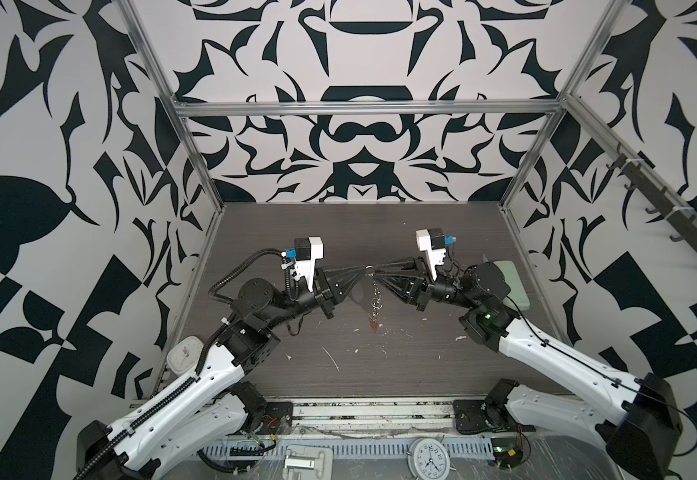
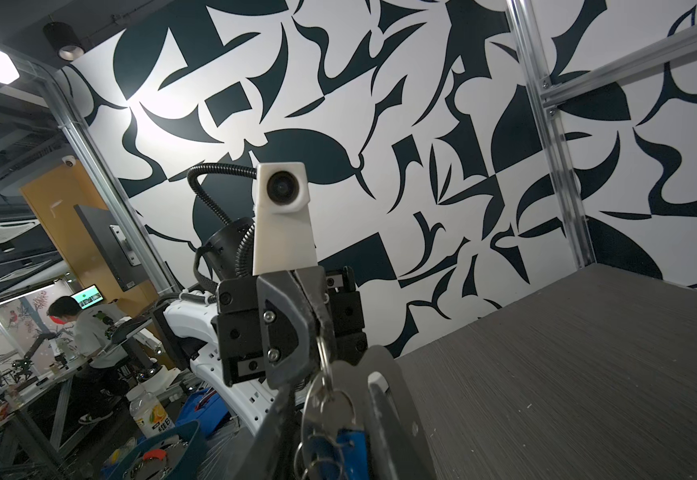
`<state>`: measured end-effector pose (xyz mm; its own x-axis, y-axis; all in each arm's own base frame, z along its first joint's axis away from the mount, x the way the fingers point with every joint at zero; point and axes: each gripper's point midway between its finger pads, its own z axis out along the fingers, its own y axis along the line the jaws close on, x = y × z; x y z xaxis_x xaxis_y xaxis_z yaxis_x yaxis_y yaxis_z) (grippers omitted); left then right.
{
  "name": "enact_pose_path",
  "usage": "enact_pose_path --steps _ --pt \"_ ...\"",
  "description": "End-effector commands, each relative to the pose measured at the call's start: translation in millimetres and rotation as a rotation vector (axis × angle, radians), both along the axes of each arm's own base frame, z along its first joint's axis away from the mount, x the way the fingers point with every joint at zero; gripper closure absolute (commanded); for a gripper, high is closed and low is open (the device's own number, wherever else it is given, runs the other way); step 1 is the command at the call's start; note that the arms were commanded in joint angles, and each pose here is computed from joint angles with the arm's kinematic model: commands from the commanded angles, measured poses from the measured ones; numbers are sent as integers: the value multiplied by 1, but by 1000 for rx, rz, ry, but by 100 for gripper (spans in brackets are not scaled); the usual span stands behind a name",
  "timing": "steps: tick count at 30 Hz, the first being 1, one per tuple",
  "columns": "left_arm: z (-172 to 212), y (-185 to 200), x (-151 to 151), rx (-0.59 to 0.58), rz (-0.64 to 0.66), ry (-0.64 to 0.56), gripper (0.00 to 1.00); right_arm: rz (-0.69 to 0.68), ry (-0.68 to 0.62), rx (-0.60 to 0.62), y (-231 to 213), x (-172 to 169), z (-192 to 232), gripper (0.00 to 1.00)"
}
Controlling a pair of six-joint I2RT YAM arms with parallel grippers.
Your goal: Remove the keys from the keyring
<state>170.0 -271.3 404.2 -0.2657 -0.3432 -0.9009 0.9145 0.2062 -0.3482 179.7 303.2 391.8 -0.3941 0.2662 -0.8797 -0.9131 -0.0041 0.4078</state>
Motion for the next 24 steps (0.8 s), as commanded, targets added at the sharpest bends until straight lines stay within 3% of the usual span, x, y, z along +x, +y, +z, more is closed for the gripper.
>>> enact_pose_path --steps 1,13,17,21,24 --pt "9 2 -5 -42 -16 -24 100 27 -78 72 -5 -12 31 71" --pt "5 0 -5 -34 -26 -15 100 39 -80 100 -3 -12 39 76" --pt "4 -1 -5 -32 -29 -12 100 48 -78 102 -1 -13 39 84" --pt "4 -1 -4 -30 -28 -10 100 44 -72 99 -1 -12 38 100" --pt "2 -3 -5 -13 -39 6 100 29 -65 67 -2 -12 38 100"
